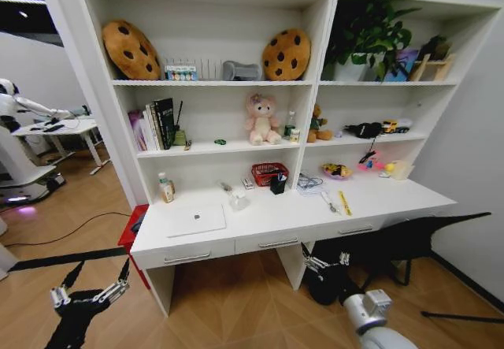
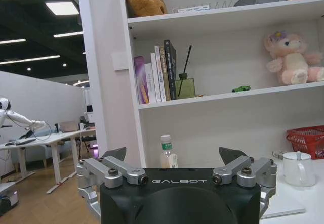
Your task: Organize the objects on the table.
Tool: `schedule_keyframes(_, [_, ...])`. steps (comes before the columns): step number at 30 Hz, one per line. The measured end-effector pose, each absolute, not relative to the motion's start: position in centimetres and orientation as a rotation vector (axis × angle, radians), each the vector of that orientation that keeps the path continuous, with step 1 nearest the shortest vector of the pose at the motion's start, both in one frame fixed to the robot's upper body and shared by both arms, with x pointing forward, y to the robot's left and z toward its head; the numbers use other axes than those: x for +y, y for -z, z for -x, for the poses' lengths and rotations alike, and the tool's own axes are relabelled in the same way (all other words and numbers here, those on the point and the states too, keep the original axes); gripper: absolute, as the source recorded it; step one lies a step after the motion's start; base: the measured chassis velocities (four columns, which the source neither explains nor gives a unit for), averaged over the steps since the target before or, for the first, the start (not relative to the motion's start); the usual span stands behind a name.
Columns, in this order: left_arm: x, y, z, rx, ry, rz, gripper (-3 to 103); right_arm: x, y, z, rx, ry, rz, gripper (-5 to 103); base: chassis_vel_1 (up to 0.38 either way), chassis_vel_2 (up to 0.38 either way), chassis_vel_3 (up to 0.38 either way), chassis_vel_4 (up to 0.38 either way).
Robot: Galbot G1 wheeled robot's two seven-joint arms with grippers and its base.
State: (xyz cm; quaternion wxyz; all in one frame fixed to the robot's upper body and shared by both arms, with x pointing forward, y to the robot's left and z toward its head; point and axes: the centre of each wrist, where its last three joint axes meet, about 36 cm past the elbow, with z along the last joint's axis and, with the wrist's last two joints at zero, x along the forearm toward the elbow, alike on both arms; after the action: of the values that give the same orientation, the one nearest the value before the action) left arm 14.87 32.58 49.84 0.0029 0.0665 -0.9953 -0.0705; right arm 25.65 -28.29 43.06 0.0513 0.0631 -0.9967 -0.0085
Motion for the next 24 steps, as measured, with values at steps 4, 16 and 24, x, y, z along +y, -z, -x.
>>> schedule_keyframes(4, [32.58,-49.84,-14.87,-3.121,0.221,-0.209,100,-28.29,-43.05,-25.64,-3.033,0.026,-0.192,100,0.000,0.000,0.000,0.000])
schedule_keyframes(16, [32.58,-49.84,-14.87,-3.121,0.221,-0.209,100,-28.29,-43.06,-25.64,-3.033,0.026,-0.192,100,0.000,0.000,0.000,0.000])
schedule_keyframes(24, [32.58,-49.84,-14.87,-3.121,0.221,-0.208,100,-28.29,-43.06,-25.64,-3.033,0.026,-0.192,100,0.000,0.000,0.000,0.000])
